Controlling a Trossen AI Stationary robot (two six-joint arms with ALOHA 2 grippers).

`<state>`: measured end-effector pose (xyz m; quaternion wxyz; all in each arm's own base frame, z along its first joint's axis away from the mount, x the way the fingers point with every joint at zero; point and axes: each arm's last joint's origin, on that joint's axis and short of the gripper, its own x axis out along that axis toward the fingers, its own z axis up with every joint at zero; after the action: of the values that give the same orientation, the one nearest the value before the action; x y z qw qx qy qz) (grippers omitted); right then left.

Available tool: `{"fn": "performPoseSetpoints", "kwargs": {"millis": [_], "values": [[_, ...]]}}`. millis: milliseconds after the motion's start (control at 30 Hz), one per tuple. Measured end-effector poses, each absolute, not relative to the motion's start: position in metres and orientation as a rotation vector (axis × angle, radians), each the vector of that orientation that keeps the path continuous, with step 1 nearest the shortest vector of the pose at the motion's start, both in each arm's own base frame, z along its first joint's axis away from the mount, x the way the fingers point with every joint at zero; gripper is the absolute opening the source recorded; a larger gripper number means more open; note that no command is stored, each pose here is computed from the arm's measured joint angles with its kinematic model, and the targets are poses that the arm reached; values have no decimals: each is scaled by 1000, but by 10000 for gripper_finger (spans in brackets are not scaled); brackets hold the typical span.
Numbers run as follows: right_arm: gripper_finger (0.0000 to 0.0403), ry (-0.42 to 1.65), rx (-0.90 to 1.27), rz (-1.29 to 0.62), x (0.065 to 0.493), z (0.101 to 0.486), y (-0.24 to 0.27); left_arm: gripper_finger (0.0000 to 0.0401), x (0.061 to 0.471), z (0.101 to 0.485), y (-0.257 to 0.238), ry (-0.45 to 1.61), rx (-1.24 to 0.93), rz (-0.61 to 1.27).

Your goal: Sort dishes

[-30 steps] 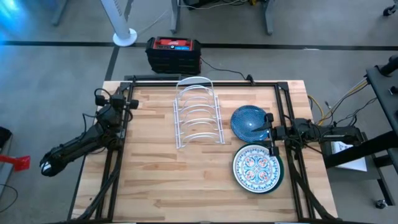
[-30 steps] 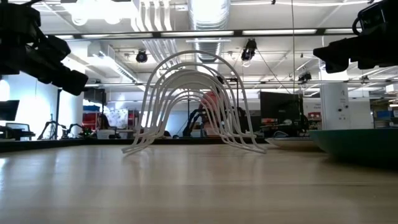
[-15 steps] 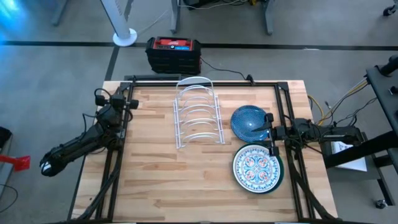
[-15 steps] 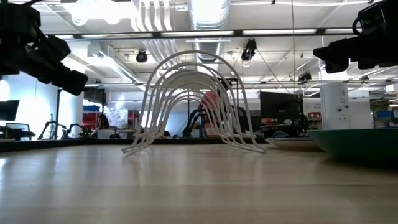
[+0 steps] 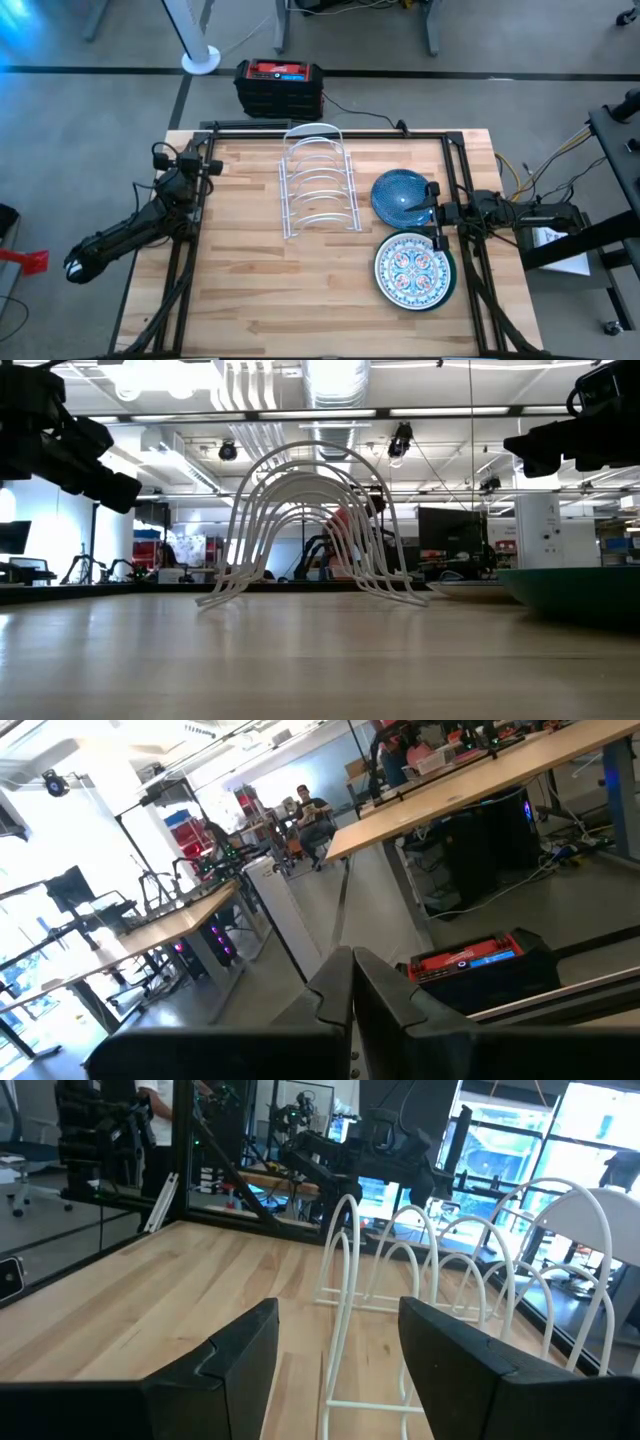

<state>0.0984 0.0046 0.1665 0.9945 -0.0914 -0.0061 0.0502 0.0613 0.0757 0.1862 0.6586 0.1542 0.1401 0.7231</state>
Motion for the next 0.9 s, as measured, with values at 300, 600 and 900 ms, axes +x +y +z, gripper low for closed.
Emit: {"fn": "performPoseSetpoints", "kwargs": {"millis": [300,600,900], "values": [[199,-13,-183,101,98,167,5,0,61,186,76,317,349,1637],[199,-13,-183,100,98,167,5,0,61,186,76,317,349,1637],[199,-14,-191,100,98,167,5,0,61,186,76,314,346,1637]]}}
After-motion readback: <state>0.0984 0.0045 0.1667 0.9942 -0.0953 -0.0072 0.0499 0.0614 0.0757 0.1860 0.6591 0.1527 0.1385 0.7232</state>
